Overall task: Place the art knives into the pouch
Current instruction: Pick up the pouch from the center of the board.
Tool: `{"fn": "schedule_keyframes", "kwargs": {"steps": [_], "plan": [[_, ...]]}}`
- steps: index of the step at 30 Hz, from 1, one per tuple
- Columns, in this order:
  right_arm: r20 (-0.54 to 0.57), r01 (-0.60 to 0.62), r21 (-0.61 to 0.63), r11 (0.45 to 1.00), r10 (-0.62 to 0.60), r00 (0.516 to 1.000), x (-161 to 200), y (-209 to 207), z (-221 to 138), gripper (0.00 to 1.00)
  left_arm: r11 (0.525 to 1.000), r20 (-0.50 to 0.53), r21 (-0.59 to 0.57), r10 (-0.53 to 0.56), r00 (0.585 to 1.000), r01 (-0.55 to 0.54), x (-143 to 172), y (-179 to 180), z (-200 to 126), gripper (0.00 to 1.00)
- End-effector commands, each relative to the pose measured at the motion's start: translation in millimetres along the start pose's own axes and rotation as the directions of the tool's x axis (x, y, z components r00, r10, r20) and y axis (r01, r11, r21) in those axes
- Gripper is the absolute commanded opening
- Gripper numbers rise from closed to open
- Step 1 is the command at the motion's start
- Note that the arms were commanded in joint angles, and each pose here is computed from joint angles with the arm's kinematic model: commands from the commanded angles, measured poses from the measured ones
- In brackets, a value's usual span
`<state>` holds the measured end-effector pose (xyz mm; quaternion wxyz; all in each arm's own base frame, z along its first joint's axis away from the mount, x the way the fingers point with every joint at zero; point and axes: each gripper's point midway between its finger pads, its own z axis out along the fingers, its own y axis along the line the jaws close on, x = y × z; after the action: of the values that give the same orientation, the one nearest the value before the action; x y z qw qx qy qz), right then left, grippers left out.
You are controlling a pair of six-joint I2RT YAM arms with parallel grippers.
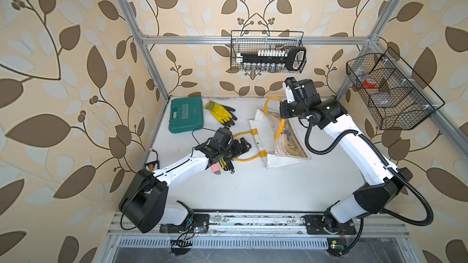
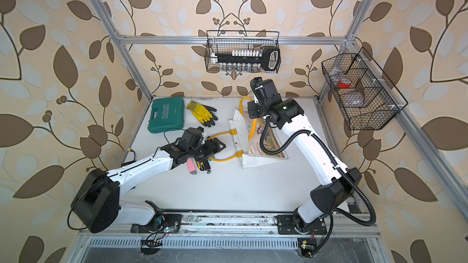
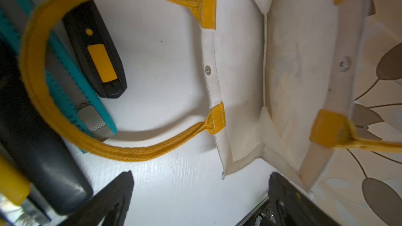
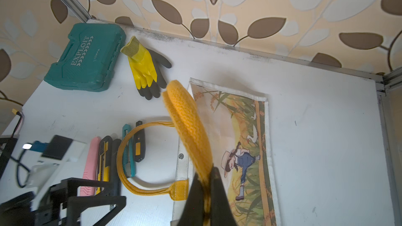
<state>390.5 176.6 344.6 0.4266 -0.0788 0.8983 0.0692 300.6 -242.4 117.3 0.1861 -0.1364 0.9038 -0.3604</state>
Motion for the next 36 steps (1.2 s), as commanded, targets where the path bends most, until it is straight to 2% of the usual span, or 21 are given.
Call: {"fn": "schedule_keyframes", "kwargs": {"steps": [1, 4, 13, 17, 21, 27, 33, 36], "plan": [[0.07, 0.01, 0.021, 1.0, -0.011, 0.997, -27, -4, -26, 0.0, 0.997, 0.051, 0.073, -0.013, 0.999, 0.009, -13, -25, 5, 0.99], [0.102, 0.007, 0.01, 1.0, -0.008, 0.995, -39, -4, -42, 0.0, 0.998, 0.053, 0.059, -0.017, 0.998, 0.014, -15, -23, 14, 0.99], [0.135, -0.002, -0.04, 0.999, 0.007, 0.991, -47, 0, -69, 0.0, 0.994, 0.099, 0.106, 0.012, 0.995, -0.023, -31, -62, 19, 0.99], [0.138, -0.007, -0.064, 0.998, 0.016, 0.99, -44, 2, -76, 0.0, 0.994, 0.132, 0.109, 0.008, 0.991, -0.023, -36, -64, 13, 0.99], [0.153, -0.008, -0.054, 0.998, 0.016, 0.988, -43, -1, -79, 0.0, 0.991, 0.123, 0.133, 0.009, 0.992, -0.026, -34, -71, 9, 0.99], [0.161, -0.005, -0.056, 0.998, 0.014, 0.987, -44, -1, -82, 0.0, 0.99, 0.167, 0.133, 0.024, 0.986, -0.046, -36, -76, -15, 0.99], [0.137, 0.007, -0.04, 0.999, -0.001, 0.991, -41, -2, -70, 0.0, 0.988, 0.208, 0.133, 0.044, 0.977, -0.073, -40, -84, -37, 0.99], [0.15, -0.005, -0.067, 0.998, 0.015, 0.989, -42, 2, -72, 0.0, 0.988, 0.192, 0.137, 0.045, 0.98, -0.072, -41, -87, -31, 0.99]]}}
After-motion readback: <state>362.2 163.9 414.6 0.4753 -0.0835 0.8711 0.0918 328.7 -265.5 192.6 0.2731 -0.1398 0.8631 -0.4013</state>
